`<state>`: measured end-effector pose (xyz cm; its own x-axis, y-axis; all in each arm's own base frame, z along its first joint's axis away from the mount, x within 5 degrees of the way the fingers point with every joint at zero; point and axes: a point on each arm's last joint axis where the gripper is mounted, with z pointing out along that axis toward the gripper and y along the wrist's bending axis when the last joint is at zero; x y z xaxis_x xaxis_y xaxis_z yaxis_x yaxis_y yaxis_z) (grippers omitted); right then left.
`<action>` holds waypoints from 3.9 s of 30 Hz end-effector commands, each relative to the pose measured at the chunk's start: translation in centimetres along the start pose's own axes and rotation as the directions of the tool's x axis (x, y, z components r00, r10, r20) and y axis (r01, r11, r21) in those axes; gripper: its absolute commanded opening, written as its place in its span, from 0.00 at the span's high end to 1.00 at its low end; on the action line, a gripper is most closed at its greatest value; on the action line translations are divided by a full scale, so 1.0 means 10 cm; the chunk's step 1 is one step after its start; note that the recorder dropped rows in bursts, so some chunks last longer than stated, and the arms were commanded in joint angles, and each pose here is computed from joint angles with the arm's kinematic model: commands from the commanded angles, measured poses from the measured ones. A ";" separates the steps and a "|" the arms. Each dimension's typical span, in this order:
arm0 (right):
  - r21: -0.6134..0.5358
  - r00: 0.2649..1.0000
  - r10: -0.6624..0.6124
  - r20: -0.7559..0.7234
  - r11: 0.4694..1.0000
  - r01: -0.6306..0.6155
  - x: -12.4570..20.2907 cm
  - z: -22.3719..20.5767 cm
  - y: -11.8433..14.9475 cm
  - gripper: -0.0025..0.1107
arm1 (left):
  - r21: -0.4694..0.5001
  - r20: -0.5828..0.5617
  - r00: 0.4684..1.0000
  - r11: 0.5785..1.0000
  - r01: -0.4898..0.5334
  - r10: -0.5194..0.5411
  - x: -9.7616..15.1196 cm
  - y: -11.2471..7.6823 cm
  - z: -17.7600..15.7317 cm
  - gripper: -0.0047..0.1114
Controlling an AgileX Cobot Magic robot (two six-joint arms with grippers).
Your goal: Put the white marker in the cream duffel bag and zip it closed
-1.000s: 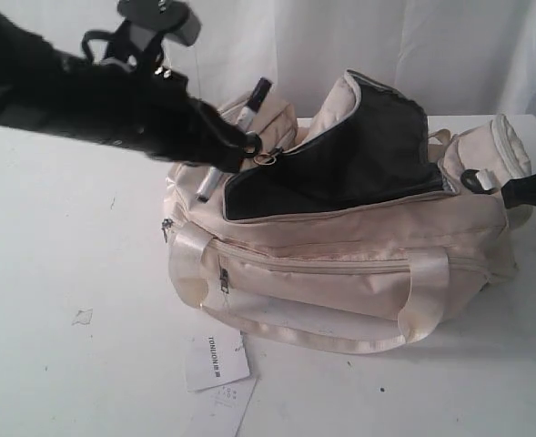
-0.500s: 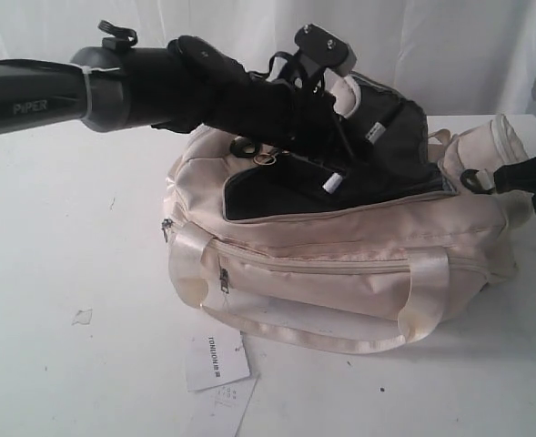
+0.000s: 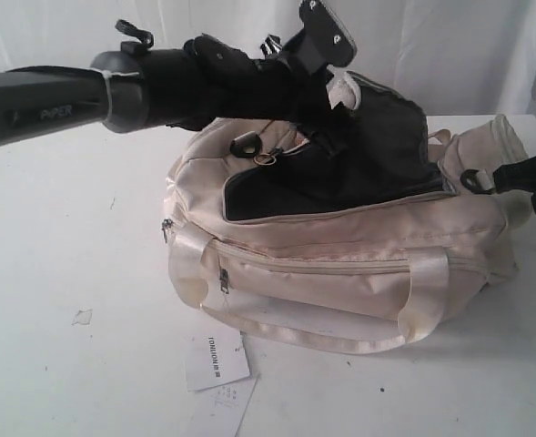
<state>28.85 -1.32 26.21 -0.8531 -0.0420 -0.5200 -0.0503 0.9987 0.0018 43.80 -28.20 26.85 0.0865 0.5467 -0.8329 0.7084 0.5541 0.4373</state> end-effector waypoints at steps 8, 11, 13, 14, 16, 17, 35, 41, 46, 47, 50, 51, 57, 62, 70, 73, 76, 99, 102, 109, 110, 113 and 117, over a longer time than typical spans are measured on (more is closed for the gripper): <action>0.006 0.999 0.008 0.045 1.000 -0.008 -0.02 -0.01 -0.02 0.98 | -0.097 -0.047 0.998 0.994 -0.045 0.040 0.23 0.02 0.19 0.68; 0.001 0.999 0.015 0.048 1.000 -0.015 -0.02 -0.01 -0.01 0.98 | -0.061 -0.043 0.998 0.997 -0.044 0.041 0.21 0.00 0.18 0.93; -0.001 0.999 0.017 0.046 1.000 -0.017 -0.02 -0.01 -0.01 0.98 | -0.051 -0.031 0.998 0.998 -0.047 0.046 0.15 -0.01 0.14 0.96; -0.001 0.999 0.017 0.046 1.000 -0.017 -0.02 -0.01 -0.01 0.98 | -0.052 -0.025 0.999 0.997 -0.048 0.047 0.11 -0.01 0.13 0.96; 0.003 0.998 0.017 0.065 1.000 -0.017 -0.04 -0.01 -0.02 0.98 | -0.070 0.003 0.999 0.996 -0.053 0.053 -0.02 0.04 0.03 0.96; 0.002 0.997 0.020 0.076 1.000 -0.020 -0.05 -0.02 -0.01 0.98 | -0.078 0.014 0.998 0.996 -0.052 0.053 -0.08 0.07 -0.01 0.96; -0.461 0.988 0.120 0.096 0.885 -0.062 -0.52 0.27 -0.19 0.98 | 0.429 -0.322 0.939 0.903 0.033 0.118 -0.15 0.06 -0.83 0.96; -0.600 0.977 0.210 0.031 0.786 -0.150 -0.93 0.40 -0.22 0.98 | 0.432 -0.336 0.935 0.901 0.044 0.115 -0.11 0.10 -0.85 0.96; -0.557 0.960 0.263 0.092 0.813 -0.170 -1.12 0.50 -0.32 0.98 | 0.457 -0.294 0.952 0.887 0.063 0.084 -0.17 0.07 -0.86 0.96; -0.525 0.949 0.286 0.129 0.832 -0.179 -1.15 0.52 -0.36 0.98 | 0.475 -0.268 0.960 0.878 0.057 0.083 -0.19 0.05 -0.86 0.96; -0.467 0.926 0.319 0.203 0.863 -0.194 -1.22 0.53 -0.43 0.95 | 0.537 -0.185 0.980 0.843 0.039 0.073 -0.26 0.01 -0.87 0.96; -0.469 0.928 0.313 0.200 0.863 -0.190 -1.22 0.53 -0.43 0.91 | 0.558 -0.168 0.983 0.829 0.031 0.076 -0.27 -0.01 -0.88 0.96; -0.668 0.982 0.179 -0.052 0.725 -0.168 -1.18 0.66 -0.26 0.66 | 0.615 -0.142 0.985 0.788 0.007 0.102 -0.27 -0.06 -0.92 0.96; -0.687 0.979 0.186 -0.084 0.701 -0.192 -1.38 0.92 -0.33 0.62 | 0.608 -0.140 0.985 0.794 0.005 0.101 -0.28 -0.06 -0.91 0.96; -0.689 0.983 0.181 -0.017 0.710 -0.142 -1.69 1.56 -0.45 0.62 | 0.601 -0.136 0.986 0.799 0.001 0.100 -0.29 -0.05 -0.92 0.96; -0.694 0.982 0.182 -0.049 0.701 -0.164 -1.63 1.88 -0.44 0.62 | 0.601 -0.136 0.986 0.799 0.001 0.100 -0.29 -0.05 -0.92 0.96; -0.705 0.988 0.148 -0.052 0.695 -0.141 -1.59 2.09 -0.33 0.62 | 0.602 -0.139 0.985 0.798 0.005 0.098 -0.29 -0.05 -0.92 0.96; -0.653 0.996 0.085 -0.033 0.753 -0.086 -1.58 2.46 0.15 0.62 | 0.604 -0.139 0.985 0.797 0.005 0.099 -0.29 -0.05 -0.92 0.96; -0.746 1.000 -0.006 -0.023 0.666 -0.013 -1.51 2.44 0.24 0.62 | 0.602 -0.139 0.985 0.798 0.005 0.098 -0.29 -0.05 -0.92 0.96; -0.783 0.998 0.018 0.058 0.621 0.034 -1.59 2.34 0.23 0.76 | 0.595 -0.142 0.984 0.804 -0.004 0.110 -0.28 -0.04 -0.92 0.96; -0.782 0.998 0.019 0.059 0.622 0.034 -1.60 2.33 0.22 0.80 | 0.590 -0.146 0.982 0.807 -0.010 0.119 -0.27 -0.03 -0.91 0.96; -0.774 0.997 0.034 0.063 0.632 0.027 -1.64 2.24 0.15 0.96 | 0.569 -0.166 0.979 0.822 -0.003 0.118 -0.26 -0.01 -0.90 0.96; -0.755 0.996 0.075 0.053 0.655 -0.009 -1.72 2.07 0.01 0.98 | 0.543 -0.182 0.980 0.839 0.029 0.084 -0.26 0.00 -0.89 0.96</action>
<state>54.44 1.26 15.39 -0.8349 0.0096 -0.5503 -0.4258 0.6223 0.6569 37.62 -24.19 31.00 0.0369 0.7162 -0.6969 0.9801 0.1102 0.1652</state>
